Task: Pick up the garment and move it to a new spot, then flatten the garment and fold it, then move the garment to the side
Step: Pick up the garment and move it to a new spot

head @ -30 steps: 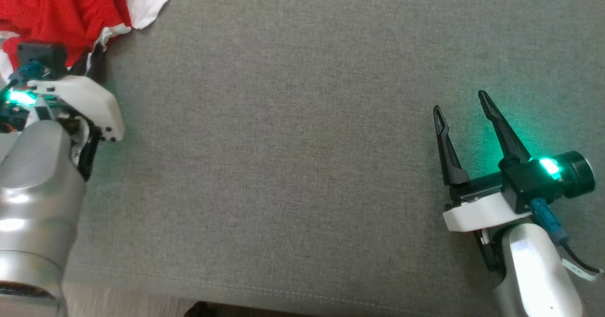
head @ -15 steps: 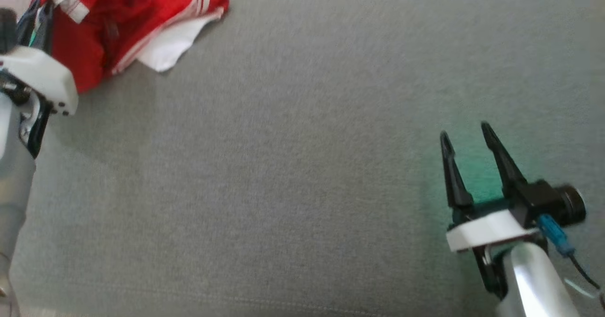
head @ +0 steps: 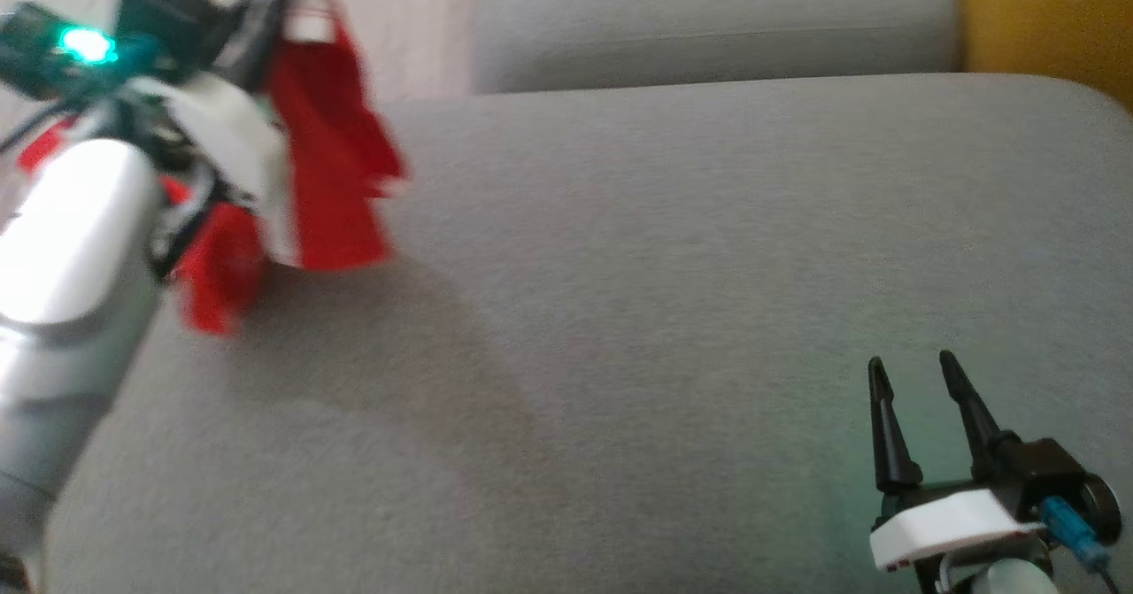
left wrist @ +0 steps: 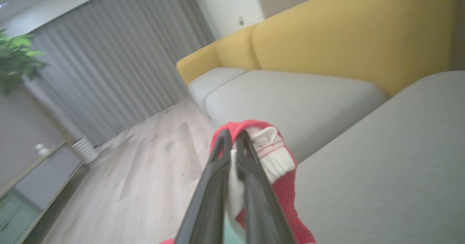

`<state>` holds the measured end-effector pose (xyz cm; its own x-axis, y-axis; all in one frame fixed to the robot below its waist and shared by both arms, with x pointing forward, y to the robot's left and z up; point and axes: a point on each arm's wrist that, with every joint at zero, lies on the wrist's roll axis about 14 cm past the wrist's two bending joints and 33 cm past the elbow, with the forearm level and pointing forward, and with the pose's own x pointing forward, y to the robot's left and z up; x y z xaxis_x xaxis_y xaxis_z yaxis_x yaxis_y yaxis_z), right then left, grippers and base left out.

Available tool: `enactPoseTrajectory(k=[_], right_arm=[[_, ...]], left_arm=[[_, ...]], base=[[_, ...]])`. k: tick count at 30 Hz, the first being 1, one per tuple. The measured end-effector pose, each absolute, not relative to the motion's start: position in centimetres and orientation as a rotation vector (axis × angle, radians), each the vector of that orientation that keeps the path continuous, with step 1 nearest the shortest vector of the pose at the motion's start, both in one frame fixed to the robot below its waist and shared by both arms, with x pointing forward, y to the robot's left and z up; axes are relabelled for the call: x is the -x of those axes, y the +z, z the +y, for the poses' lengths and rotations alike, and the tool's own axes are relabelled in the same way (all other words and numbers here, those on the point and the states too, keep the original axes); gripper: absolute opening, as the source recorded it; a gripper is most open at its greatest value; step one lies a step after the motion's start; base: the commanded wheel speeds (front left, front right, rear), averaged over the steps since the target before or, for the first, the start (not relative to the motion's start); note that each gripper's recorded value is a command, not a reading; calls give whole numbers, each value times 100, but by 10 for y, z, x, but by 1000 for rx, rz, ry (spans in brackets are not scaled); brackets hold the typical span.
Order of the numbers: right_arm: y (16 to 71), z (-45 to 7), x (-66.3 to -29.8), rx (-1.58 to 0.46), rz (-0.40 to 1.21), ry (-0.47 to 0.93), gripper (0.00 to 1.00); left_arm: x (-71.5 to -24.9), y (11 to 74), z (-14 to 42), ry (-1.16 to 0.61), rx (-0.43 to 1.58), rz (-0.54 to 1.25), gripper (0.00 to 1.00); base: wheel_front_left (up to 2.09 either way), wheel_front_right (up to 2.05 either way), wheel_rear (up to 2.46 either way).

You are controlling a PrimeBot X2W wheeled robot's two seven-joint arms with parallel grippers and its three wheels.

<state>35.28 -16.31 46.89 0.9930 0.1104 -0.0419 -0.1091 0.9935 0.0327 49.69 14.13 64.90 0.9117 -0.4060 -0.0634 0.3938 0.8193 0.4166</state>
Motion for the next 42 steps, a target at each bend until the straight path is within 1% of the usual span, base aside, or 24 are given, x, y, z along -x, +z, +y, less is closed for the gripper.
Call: enactPoseTrajectory(k=[5,8,11,16,20,21,22,23,26,30,37,39,42], right_arm=[[473,-185,-336,-32,30,38,100],[470,-191,-329,-40,36,14,100],[464,-194,-325,-45,57,-1,100],[465,-202,-334,-48,61,-26,100],[464,-209,-340,-48,65,-49,100],[462,-212,-340,-47,72,-58,100],[460,-215,-340,-45,80,-68,100],[457,-218,-339,-43,90,-77,100],[451,-224,-335,-43,113,-101,100],[450,-228,-336,-46,116,-110,100],[462,-217,-346,-54,70,-70,100],[468,-216,-347,-57,49,-65,100],[478,-214,-349,-60,15,-55,100]], left_arm=[[-483,649,51,-643,-380,-75,0],[-472,620,5,-753,-295,-40,0],[-458,574,-35,-832,-213,45,0],[-444,512,-82,-912,-109,171,0],[-445,490,-99,-929,-68,199,0],[-445,485,-104,-928,-53,198,26],[-447,481,-107,-925,-42,189,71],[-448,478,-111,-925,-29,183,100],[-445,469,-123,-942,1,192,100],[-442,474,-125,-944,19,175,100],[-447,503,-100,-858,47,104,100],[-444,510,-89,-822,65,82,100],[-432,505,-64,-752,87,89,100]], base=[[0,0,0],[0,0,0],[0,0,0],[0,0,0],[0,0,0],[0,0,0],[0,0,0],[0,0,0],[0,0,0],[0,0,0],[0,0,0],[0,0,0],[0,0,0]])
